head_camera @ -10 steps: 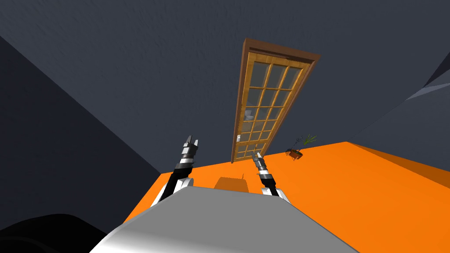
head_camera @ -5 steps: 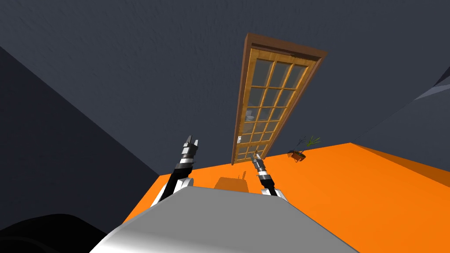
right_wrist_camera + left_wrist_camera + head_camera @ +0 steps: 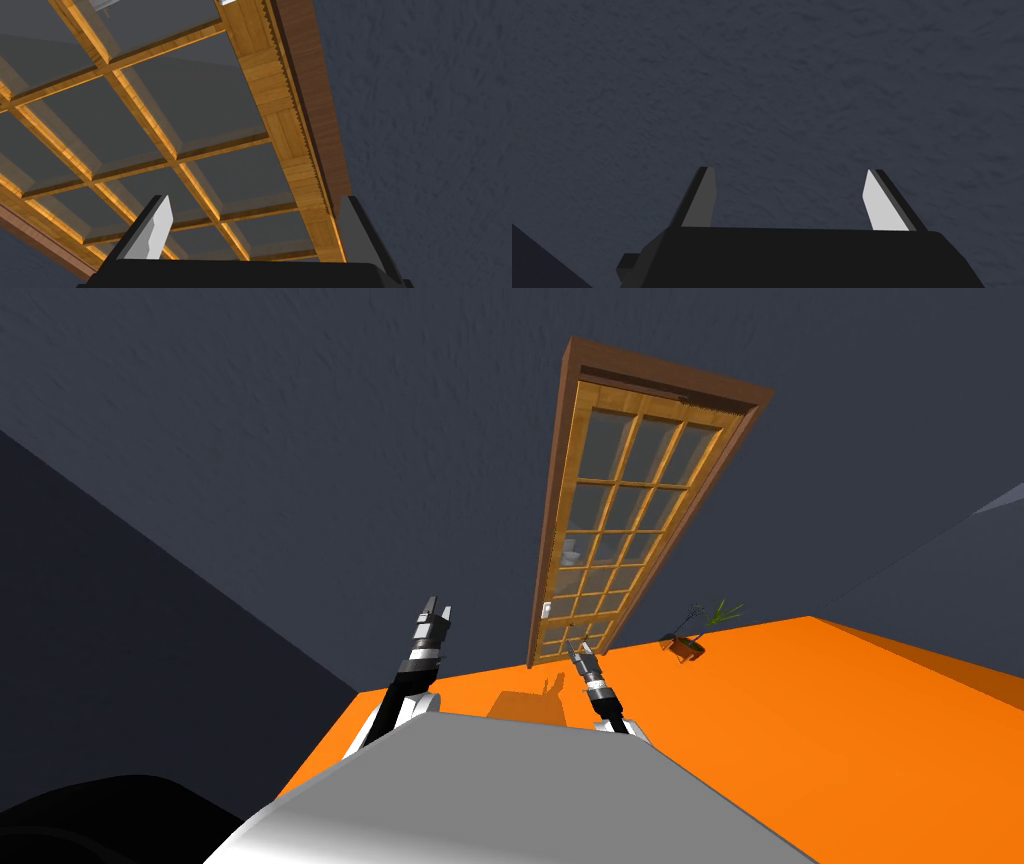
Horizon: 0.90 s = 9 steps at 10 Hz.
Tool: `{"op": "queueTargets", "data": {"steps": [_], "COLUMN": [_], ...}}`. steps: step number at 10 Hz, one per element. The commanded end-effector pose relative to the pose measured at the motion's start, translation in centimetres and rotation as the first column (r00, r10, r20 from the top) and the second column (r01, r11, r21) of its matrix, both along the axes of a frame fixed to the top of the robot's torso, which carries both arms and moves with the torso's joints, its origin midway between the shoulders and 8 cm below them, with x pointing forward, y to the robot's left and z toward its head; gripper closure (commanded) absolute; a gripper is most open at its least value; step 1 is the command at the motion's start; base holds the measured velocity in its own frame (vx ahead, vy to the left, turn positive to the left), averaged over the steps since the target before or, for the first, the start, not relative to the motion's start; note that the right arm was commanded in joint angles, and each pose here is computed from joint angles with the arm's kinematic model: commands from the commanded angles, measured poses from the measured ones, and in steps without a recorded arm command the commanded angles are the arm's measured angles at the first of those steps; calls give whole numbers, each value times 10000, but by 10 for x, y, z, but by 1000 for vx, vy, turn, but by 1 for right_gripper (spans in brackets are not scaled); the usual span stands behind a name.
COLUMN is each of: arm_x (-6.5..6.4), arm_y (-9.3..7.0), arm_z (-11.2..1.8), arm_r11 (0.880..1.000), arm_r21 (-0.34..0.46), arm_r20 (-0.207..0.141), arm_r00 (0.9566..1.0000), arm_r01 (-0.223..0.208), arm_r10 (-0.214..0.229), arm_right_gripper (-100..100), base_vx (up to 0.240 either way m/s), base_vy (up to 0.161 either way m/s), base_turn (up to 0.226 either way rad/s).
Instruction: Pull the door open
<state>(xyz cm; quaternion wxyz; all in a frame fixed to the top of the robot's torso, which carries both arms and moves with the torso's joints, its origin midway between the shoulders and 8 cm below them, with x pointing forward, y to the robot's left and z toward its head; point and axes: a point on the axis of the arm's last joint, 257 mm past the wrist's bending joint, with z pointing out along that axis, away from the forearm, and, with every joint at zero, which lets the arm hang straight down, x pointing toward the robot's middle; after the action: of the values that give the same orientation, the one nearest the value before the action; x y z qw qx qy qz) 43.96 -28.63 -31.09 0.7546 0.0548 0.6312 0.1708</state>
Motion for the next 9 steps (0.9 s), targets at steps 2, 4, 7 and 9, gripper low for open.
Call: {"op": "queueTargets", "data": {"steps": [2,4,7,9], "arm_x": [1,1,1,0], "arm_y": [1,2,3,4], "arm_z": [-16,-22,-38,-47], "arm_r11": [9982,9968,9903,9848], "arm_r21": [-593,-803,-1385,-1733], "arm_r20": [-247,-339,-594,-747], "arm_r00": [9997,9994,9982,9972], "arm_r01": [-6,-17,-73,-126], "arm_r10": [-9,-11,-9,-4], "arm_right_gripper": [-100,-100,-100,-100], "base_vx": [87,86,76,102], "base_vy": [4,4,-8,-5], "base_turn": [11,11,10,12]}}
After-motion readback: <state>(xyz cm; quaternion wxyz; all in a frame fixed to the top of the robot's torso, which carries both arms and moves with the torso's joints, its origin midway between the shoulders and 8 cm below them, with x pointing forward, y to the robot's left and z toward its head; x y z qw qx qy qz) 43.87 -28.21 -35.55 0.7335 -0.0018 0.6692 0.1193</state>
